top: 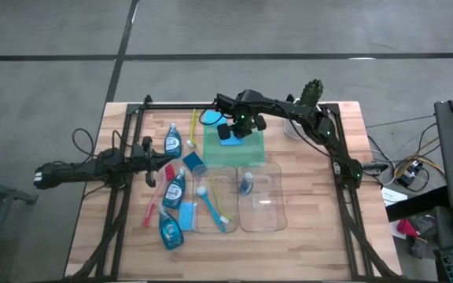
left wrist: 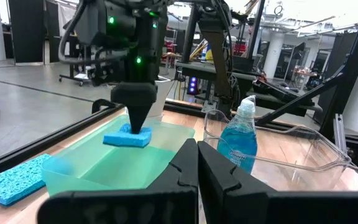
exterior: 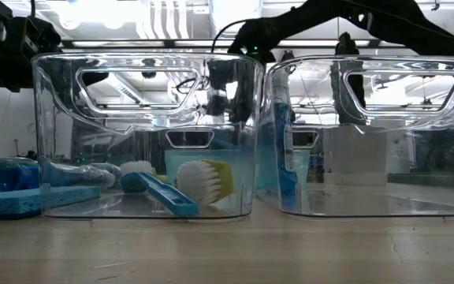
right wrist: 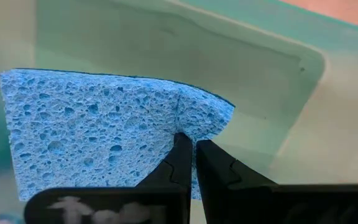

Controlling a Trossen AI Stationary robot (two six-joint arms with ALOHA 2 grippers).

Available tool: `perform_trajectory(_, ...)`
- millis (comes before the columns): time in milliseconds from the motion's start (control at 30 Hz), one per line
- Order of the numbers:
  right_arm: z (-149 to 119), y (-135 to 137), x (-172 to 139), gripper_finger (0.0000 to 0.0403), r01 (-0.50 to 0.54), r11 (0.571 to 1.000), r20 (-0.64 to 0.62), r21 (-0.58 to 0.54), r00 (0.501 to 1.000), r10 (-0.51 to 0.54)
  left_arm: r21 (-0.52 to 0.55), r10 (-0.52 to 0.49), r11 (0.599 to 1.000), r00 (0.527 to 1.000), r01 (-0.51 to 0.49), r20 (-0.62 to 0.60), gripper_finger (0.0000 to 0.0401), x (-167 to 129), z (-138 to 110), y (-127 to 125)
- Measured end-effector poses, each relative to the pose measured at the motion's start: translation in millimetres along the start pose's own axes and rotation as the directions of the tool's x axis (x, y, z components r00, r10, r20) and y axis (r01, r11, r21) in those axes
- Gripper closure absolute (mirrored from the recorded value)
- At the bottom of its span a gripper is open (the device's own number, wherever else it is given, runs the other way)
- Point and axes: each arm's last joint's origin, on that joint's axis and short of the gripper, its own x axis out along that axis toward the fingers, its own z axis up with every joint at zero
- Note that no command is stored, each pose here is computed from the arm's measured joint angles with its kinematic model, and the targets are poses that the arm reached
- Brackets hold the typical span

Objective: Pick & Place Kitchen Sink Supplies
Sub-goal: Put the blue sponge into the green bin

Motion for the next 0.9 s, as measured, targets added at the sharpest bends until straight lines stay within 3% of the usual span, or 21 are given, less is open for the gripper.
perform_trajectory(533, -1.5, -10.1, 42.4, 0.0394, 0.035, 0.998, -0.016, 0.050, 0.999, -0.035, 0.000, 0.000, 1.000, 1.000, 0.000, 0.001, 0.0401, 0.0, 0.1, 0.0)
perform_trajectory(900, -4.0, -14.9, 54.4, 0.0394, 0.058, 0.996, -0.030, 0.073, 0.998, -0.056, 0.000, 0.000, 1.000, 1.000, 0.000, 0.000, 0.0401, 0.0, 0.1, 0.0)
